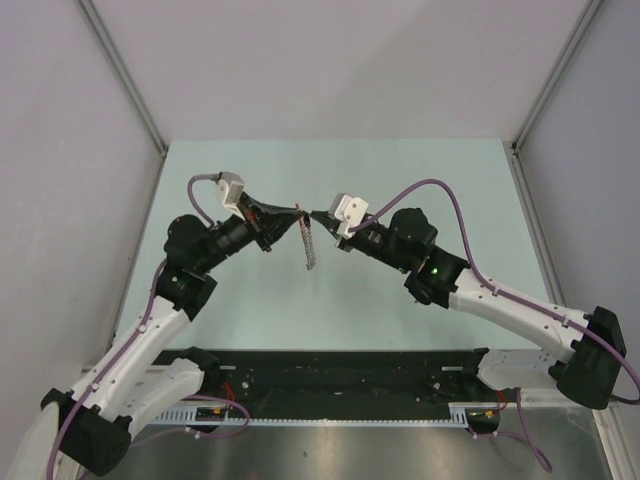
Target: Put the keys on the keyring
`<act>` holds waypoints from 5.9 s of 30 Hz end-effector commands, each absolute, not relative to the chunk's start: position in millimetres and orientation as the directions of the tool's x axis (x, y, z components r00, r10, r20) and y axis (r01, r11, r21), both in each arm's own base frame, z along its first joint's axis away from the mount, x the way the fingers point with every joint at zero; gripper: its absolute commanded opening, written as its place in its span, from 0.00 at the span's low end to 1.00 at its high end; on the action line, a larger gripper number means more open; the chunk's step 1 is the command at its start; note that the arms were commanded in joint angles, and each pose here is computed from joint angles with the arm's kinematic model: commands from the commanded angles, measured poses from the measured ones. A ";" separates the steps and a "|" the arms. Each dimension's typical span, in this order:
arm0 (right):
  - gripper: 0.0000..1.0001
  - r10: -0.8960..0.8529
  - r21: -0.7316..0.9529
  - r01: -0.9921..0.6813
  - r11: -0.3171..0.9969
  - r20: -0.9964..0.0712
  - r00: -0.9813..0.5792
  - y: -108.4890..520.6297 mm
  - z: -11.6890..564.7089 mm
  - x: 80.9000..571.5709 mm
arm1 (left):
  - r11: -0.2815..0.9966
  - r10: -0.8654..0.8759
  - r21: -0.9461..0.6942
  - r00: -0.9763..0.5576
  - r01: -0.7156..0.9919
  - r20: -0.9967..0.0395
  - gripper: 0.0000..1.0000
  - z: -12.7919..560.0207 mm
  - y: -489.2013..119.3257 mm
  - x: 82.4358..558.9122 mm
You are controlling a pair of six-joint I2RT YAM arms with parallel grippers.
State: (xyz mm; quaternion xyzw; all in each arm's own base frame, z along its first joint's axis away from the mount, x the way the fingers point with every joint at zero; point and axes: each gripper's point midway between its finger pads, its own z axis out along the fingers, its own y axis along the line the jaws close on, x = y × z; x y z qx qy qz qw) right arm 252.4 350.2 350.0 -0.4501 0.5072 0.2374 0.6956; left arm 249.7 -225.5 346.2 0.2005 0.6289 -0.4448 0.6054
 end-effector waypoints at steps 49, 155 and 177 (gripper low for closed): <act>0.00 -0.101 -0.314 -0.772 0.553 -0.945 0.312 334.6 353.7 270.1 | 0.592 -0.546 -0.321 0.075 0.739 -0.834 0.01 389.0 -206.5 250.9; 1.00 -0.022 0.121 -0.539 0.834 -0.968 -0.252 220.7 251.8 292.0 | 0.810 -0.330 -0.455 -0.354 0.369 -0.875 0.19 115.2 -183.7 298.8; 1.00 0.316 0.334 -0.023 0.942 -0.910 -0.270 73.2 259.5 326.2 | 0.907 -0.420 -0.420 -0.193 -0.041 -0.887 1.00 243.3 -53.8 322.7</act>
